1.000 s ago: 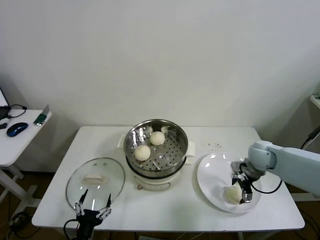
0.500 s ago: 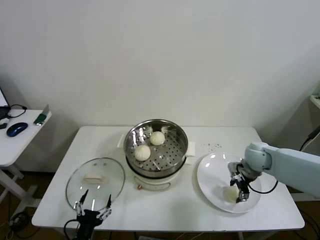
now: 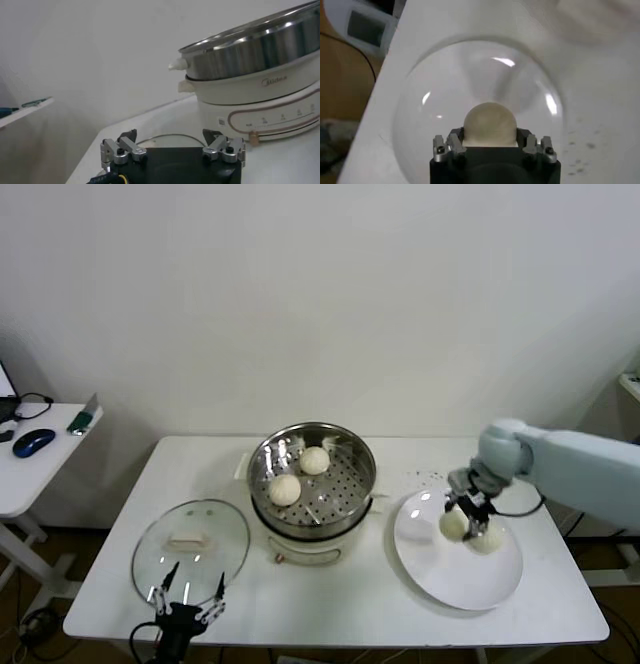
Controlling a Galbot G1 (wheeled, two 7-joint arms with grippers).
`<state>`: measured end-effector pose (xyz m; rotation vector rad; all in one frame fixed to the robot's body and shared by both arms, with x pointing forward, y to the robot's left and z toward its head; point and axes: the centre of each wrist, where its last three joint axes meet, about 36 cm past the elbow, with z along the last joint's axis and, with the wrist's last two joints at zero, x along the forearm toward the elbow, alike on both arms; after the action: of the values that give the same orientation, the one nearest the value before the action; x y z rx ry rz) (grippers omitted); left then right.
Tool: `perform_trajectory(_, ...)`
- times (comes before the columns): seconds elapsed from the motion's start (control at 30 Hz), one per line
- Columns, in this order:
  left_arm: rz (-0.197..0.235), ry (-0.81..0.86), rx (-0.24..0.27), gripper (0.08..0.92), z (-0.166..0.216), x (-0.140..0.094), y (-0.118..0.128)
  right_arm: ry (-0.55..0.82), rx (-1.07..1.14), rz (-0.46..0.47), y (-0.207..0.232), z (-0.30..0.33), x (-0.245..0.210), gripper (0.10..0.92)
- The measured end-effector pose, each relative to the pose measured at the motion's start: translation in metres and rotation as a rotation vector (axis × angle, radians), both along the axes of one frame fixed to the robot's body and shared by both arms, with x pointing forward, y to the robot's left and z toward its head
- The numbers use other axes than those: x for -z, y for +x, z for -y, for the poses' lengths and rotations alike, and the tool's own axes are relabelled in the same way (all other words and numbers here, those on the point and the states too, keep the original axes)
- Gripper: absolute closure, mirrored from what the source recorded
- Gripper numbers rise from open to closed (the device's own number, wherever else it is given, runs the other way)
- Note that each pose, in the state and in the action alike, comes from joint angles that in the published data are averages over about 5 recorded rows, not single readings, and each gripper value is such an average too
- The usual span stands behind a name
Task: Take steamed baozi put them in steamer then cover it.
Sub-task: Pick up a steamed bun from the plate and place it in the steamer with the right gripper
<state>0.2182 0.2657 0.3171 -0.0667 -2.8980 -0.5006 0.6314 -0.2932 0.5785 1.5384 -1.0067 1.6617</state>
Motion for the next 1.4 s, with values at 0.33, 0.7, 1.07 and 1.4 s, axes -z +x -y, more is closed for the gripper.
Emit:
perform_trajectory(0.33,-0.006,0.01,0.017,0.177,0.001,0.002,0.0,-0.065,-0.487,0.121,0.021,-0.089,-0.111,0.352)
perform_trajectory(0.7,-0.008,0.02,0.019,0.177,0.0,0.001,-0.002,-0.143,-0.891,0.132,0.011,-0.211,-0.125,0.352)
perform_trajectory(1.07,-0.01,0.022,0.016,0.177,-0.005,0.0,-0.003,-0.196,-1.124,0.055,-0.006,-0.294,-0.065,0.352)
perform_trajectory(1.4,-0.012,0.016,0.011,0.177,-0.008,0.001,0.0,-0.207,-1.199,0.001,-0.02,-0.323,-0.034,0.345)
